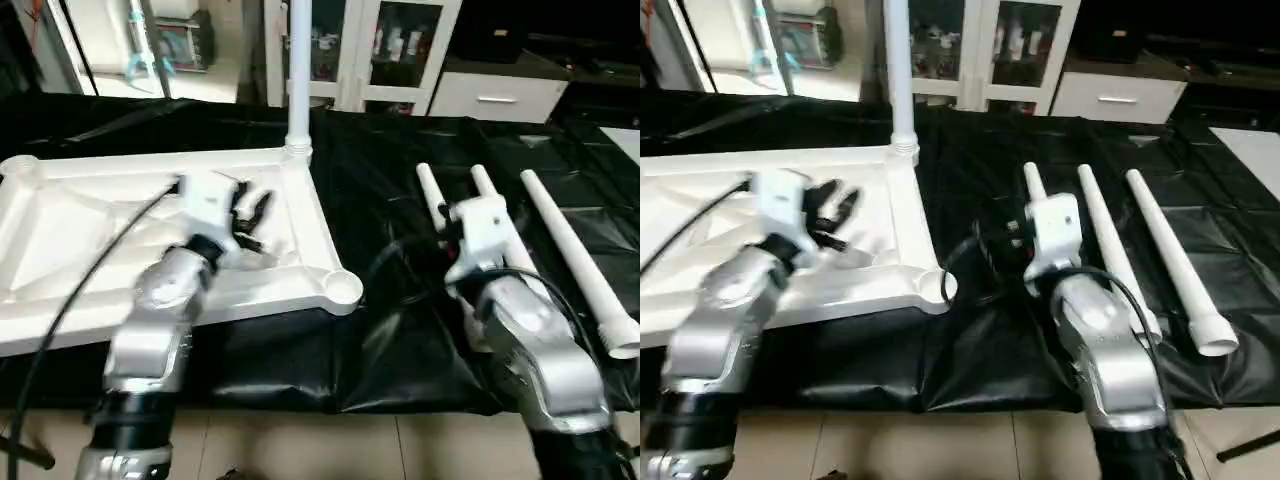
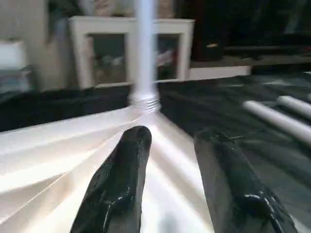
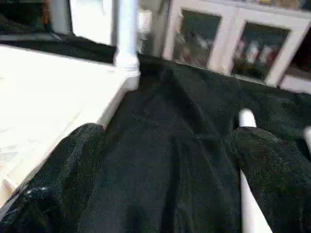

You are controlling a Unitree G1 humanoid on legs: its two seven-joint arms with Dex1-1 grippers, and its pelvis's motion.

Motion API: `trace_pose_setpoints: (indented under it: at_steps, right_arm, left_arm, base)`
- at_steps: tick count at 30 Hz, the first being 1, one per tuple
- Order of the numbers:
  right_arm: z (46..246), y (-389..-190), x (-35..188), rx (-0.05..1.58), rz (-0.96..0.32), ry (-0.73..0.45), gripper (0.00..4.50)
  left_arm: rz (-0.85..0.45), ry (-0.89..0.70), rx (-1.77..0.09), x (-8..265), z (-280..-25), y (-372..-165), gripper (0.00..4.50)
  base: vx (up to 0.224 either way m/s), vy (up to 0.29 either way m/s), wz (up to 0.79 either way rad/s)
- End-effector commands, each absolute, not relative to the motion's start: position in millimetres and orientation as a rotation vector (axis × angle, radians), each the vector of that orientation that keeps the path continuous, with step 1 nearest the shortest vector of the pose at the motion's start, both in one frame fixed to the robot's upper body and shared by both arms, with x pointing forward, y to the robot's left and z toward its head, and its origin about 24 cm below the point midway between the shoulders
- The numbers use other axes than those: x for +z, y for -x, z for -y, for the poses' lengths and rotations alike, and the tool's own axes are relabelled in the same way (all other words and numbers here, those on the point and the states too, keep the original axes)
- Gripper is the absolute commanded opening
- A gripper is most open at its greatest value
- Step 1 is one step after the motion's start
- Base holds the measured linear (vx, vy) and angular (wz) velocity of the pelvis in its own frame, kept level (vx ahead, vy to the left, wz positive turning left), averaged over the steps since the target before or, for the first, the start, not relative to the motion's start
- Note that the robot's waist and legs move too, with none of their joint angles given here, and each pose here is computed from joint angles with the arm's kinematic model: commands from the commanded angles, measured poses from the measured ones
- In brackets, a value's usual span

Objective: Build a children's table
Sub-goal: Rotate table base, then pick table leg

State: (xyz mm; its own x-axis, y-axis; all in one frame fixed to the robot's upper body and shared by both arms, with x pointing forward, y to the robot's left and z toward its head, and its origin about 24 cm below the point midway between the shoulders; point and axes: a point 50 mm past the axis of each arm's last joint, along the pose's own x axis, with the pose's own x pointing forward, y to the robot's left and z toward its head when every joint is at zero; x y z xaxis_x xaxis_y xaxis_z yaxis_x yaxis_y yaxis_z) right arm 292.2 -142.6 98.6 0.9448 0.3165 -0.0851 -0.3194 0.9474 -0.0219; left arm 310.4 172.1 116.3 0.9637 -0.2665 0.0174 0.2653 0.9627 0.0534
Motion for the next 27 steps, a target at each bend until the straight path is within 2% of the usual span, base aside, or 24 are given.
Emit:
trace_pose_setpoints:
  at_steps: [1,2,3,5,8,9,13,15,16,19,20,24,27]
  right_arm:
    - [134.8,-290.3,94.8,0.352,-0.111,-0.087,4.50]
    - [131.3,-289.7,95.1,0.336,-0.114,-0.148,4.50]
    - [132.3,-290.7,97.5,0.273,-0.100,-0.113,4.50]
    - [130.8,-288.5,98.3,0.269,-0.111,-0.096,4.50]
    - [140.9,-280.9,97.8,0.305,-0.122,-0.040,4.50]
    - [145.0,-279.3,102.1,0.325,-0.101,0.026,4.50]
    - [147.8,-281.1,104.8,0.326,-0.115,0.025,4.50]
    - [154.7,-290.0,107.9,0.277,-0.160,0.053,4.50]
    - [158.0,-299.2,112.6,0.246,-0.186,0.047,4.50]
    - [160.4,-306.7,117.7,0.243,-0.202,0.033,4.50]
    - [161.0,-308.1,118.8,0.244,-0.205,0.034,4.50]
    - [165.0,-321.8,120.3,0.236,-0.246,0.080,4.50]
    - [171.3,-330.4,115.3,0.200,-0.306,0.115,4.50]
  left_arm:
    - [0.009,-0.046,-0.237,117.1,-177.8,-307.6,1.84]
    - [0.002,-0.036,-0.237,116.6,-179.7,-305.2,1.84]
    - [-0.024,0.010,-0.212,113.0,-181.2,-301.8,1.84]
    - [-0.051,0.064,-0.175,106.0,-180.6,-297.5,1.84]
    - [-0.052,0.027,-0.230,111.3,-174.8,-287.0,1.84]
    - [-0.038,0.003,-0.277,120.1,-177.9,-282.2,1.84]
    - [-0.058,-0.041,-0.281,122.8,-177.4,-284.8,1.84]
    - [-0.072,-0.106,-0.360,125.5,-170.2,-287.5,1.84]
    - [-0.077,-0.149,-0.469,126.8,-162.3,-287.1,1.84]
    - [-0.082,-0.132,-0.549,130.0,-155.9,-285.4,1.84]
    - [-0.084,-0.131,-0.561,130.9,-155.0,-285.0,2.13]
    - [-0.150,-0.123,-0.737,136.5,-145.7,-276.8,2.29]
    - [-0.146,-0.104,-0.796,137.6,-140.1,-276.8,2.53]
  base:
    - [0.000,0.000,0.00]
    - [0.000,0.000,0.00]
    - [0.000,0.000,0.00]
    - [0.000,0.000,0.00]
    - [0.000,0.000,0.00]
    - [0.000,0.000,0.00]
    - [0.000,0.000,0.00]
    - [0.000,0.000,0.00]
    - [0.000,0.000,0.00]
    - [0.000,0.000,0.00]
    - [0.000,0.000,0.00]
    - [0.000,0.000,0.00]
    - [0.000,0.000,0.00]
